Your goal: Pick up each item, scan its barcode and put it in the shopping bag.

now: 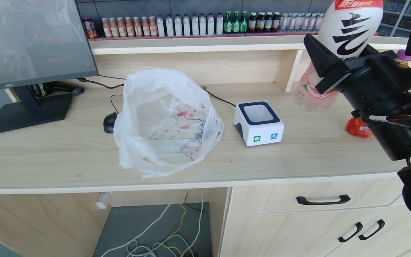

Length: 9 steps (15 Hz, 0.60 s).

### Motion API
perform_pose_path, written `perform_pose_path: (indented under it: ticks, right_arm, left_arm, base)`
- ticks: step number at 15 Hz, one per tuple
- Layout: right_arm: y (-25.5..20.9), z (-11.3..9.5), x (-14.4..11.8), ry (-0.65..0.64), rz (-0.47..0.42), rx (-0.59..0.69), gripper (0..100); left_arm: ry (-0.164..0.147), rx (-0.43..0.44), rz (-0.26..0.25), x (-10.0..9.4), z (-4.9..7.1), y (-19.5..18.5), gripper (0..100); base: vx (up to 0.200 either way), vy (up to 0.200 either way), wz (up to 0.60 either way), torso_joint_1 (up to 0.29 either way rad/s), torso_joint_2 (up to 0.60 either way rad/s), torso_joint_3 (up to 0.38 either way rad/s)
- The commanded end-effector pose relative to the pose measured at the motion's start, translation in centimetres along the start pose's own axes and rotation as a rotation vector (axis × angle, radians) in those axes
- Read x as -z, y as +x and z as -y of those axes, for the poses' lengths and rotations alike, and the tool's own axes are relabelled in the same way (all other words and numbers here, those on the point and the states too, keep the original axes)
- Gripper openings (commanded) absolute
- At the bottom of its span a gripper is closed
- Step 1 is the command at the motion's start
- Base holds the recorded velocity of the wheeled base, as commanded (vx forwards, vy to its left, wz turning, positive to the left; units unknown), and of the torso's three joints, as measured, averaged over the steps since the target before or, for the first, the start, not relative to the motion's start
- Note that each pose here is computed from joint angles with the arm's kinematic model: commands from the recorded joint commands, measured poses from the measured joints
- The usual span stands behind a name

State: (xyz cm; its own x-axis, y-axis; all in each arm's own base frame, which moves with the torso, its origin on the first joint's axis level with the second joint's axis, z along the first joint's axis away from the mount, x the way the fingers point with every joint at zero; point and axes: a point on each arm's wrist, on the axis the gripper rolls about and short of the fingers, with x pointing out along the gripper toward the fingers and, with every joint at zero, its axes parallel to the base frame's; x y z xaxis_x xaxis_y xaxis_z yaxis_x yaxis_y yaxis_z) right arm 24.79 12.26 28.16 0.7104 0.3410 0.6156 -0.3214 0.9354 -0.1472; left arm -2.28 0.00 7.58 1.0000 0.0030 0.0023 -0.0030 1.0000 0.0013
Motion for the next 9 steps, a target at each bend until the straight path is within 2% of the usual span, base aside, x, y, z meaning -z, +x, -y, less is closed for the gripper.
perform_pose_path:
  ticks: [1,9]
  right_arm:
    - [0.3,-0.05,0.0,0.002,0.009,0.0,0]
    - [0.81,-0.43,0.32,0.021,0.014,-0.01,0]
  left_arm:
    - [-0.003,0.0,0.001,0.0,0.0,0.0,100]
    - [-0.003,0.0,0.001,0.0,0.0,0.0,100]
  base:
    - [0.0,0.2,0.0,-0.002,0.0,0.002]
    - [0.0,0.2,0.0,0.003,0.0,0.002]
